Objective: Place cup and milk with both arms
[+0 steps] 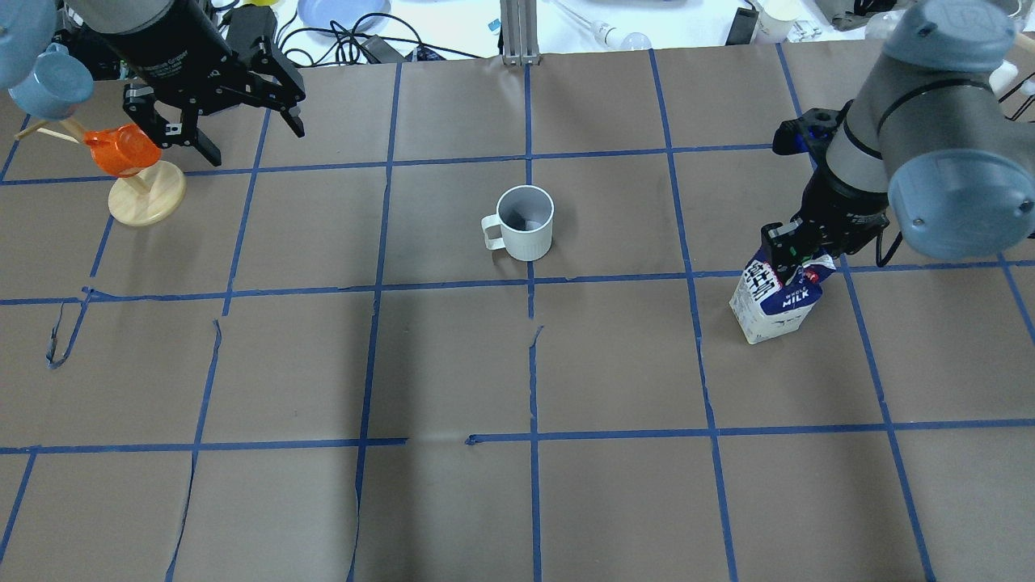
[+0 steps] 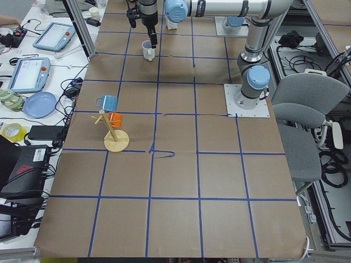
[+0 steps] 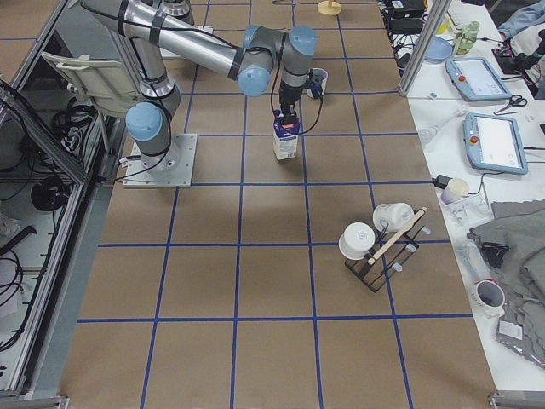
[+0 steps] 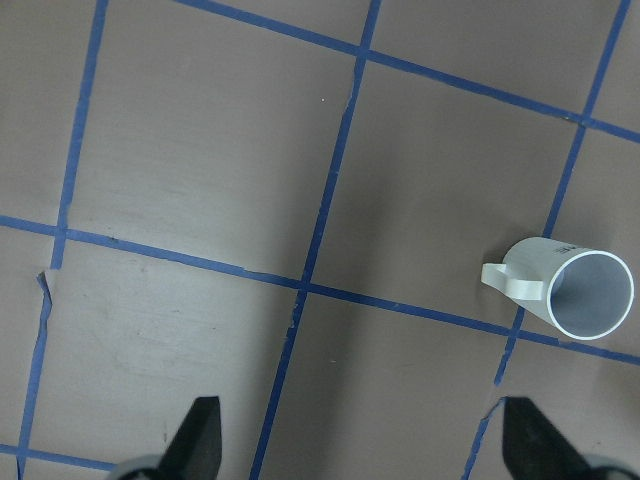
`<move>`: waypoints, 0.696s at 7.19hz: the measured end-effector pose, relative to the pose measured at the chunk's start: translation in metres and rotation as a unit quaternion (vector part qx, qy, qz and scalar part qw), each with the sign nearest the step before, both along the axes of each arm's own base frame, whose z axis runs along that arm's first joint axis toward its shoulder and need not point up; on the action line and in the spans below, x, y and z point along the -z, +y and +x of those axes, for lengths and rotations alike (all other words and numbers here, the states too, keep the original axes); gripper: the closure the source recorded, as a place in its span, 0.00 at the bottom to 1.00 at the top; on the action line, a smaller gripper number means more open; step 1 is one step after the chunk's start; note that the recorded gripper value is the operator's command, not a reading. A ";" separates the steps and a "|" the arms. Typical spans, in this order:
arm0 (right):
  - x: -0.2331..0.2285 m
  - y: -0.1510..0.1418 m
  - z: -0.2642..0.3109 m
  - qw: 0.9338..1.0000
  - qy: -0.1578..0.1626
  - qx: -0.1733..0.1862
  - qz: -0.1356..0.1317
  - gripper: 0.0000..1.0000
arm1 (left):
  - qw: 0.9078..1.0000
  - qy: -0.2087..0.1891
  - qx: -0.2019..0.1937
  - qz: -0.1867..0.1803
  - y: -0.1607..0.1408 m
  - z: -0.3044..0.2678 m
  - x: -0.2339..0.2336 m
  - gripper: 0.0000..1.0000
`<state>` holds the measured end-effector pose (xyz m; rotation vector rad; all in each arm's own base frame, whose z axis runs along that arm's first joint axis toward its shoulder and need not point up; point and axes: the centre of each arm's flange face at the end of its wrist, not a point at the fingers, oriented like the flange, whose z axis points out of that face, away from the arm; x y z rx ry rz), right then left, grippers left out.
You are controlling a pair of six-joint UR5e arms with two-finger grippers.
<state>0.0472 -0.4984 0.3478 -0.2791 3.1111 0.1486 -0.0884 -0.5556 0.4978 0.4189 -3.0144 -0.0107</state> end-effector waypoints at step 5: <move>-0.041 -0.104 0.114 0.995 -0.043 0.064 -0.057 0.92 | 0.998 -0.035 0.057 0.003 0.026 -0.001 0.008 0.00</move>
